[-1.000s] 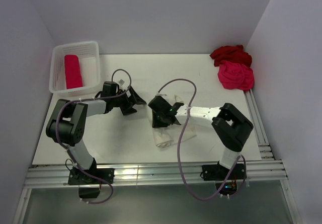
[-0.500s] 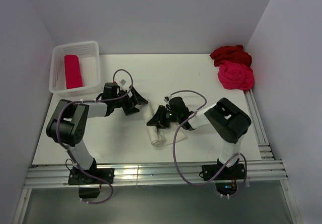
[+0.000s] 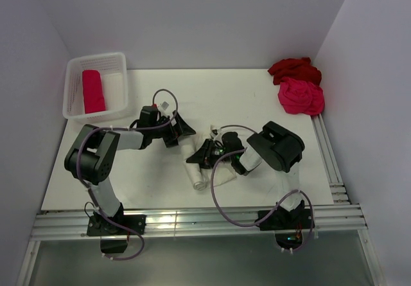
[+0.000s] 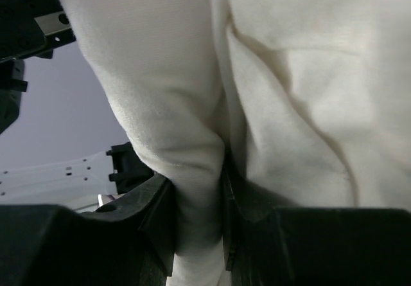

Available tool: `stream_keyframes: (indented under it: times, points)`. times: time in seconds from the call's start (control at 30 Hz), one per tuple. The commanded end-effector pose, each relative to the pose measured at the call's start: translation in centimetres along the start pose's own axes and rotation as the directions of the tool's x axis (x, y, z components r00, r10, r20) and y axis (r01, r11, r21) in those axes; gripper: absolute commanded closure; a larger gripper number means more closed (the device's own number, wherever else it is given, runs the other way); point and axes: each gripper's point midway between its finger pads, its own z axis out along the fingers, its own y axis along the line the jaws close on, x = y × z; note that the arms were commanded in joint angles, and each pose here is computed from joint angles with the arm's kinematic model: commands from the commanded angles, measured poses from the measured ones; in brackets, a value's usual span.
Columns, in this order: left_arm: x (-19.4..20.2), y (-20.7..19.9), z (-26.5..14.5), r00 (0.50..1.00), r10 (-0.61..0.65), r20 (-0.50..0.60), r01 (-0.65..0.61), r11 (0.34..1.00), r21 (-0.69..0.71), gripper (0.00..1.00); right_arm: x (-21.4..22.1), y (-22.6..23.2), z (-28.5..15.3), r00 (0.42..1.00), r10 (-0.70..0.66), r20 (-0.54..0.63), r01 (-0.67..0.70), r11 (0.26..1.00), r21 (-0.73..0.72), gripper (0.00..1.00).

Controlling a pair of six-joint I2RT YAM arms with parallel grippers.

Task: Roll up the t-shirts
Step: Roll the tshirt

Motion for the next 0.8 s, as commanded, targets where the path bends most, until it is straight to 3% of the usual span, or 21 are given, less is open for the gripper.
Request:
stream_keyframes:
  times: [0.0,0.53,0.63,0.73,0.77]
  points:
    - [0.2,0.0,-0.5,0.999,0.044,0.026,-0.044,0.999,-0.008,0.0,1.5,-2.4,-0.5,0.993,0.115,-0.033,-0.114,0.993,0.02,1.0]
    - [2.1,1.4,-1.7,0.999,0.039,0.029,-0.039,0.999,-0.025,0.09,1.9,-4.0,-1.3,0.966,0.254,-0.041,-0.256,0.965,-0.058,1.0]
    - [2.0,1.4,-1.4,0.999,0.034,0.032,-0.034,0.999,-0.012,0.16,1.9,-4.3,-1.4,0.961,0.273,-0.039,-0.275,0.959,-0.068,1.0]
    - [2.0,1.7,-0.8,1.0,0.012,0.023,-0.012,1.0,-0.006,0.31,2.1,-4.7,-1.5,0.962,0.271,-0.041,-0.273,0.96,-0.056,1.0]
    - [1.9,2.0,-0.4,1.0,0.006,0.02,-0.005,1.0,-0.012,0.41,2.2,-4.8,-1.5,0.961,0.271,-0.043,-0.273,0.961,-0.046,1.0]
